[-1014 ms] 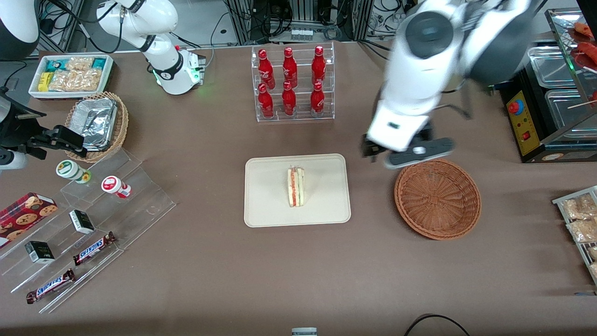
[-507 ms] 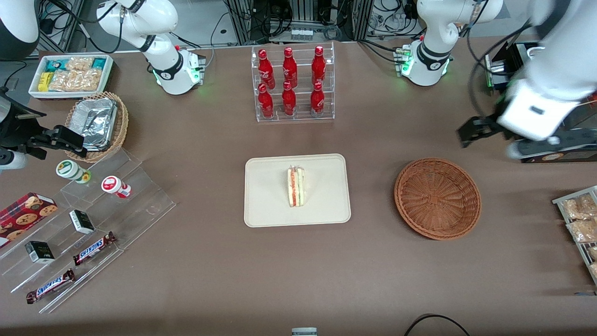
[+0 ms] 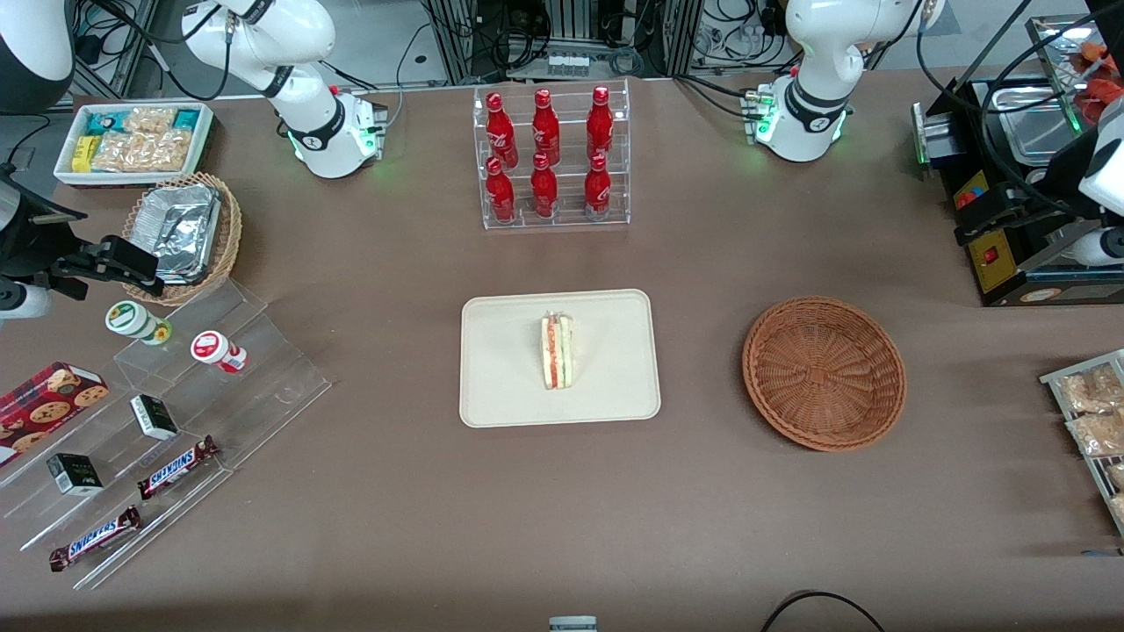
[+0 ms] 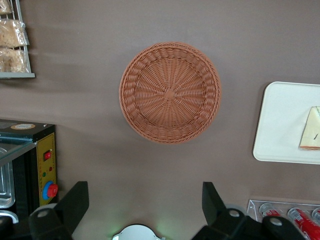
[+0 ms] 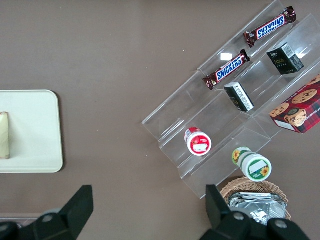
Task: Place sandwich from basket to tray
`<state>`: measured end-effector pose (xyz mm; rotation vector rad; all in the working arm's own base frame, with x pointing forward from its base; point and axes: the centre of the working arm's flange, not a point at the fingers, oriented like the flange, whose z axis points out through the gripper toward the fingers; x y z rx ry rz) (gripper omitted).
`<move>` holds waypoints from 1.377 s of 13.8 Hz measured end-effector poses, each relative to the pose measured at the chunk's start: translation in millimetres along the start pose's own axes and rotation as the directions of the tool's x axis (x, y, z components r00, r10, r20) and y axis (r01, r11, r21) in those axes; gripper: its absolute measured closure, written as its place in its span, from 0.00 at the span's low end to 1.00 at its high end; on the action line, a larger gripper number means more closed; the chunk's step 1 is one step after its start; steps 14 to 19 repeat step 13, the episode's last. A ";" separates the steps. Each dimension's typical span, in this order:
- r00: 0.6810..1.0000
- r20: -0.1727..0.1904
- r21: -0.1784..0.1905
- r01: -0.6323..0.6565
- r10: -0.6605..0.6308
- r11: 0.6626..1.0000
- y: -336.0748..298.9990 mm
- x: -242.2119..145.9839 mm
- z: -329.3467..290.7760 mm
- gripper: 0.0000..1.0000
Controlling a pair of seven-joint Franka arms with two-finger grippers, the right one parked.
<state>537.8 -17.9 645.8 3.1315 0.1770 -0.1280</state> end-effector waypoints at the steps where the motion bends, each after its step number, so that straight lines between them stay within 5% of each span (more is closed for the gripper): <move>1: 1.000 0.001 0.000 0.004 -0.004 1.000 -3.1 -2.4 1.4 0.00; 19: 0.998 -0.019 -0.005 -0.054 0.054 0.999 -20.7 -4.6 -2.3 0.00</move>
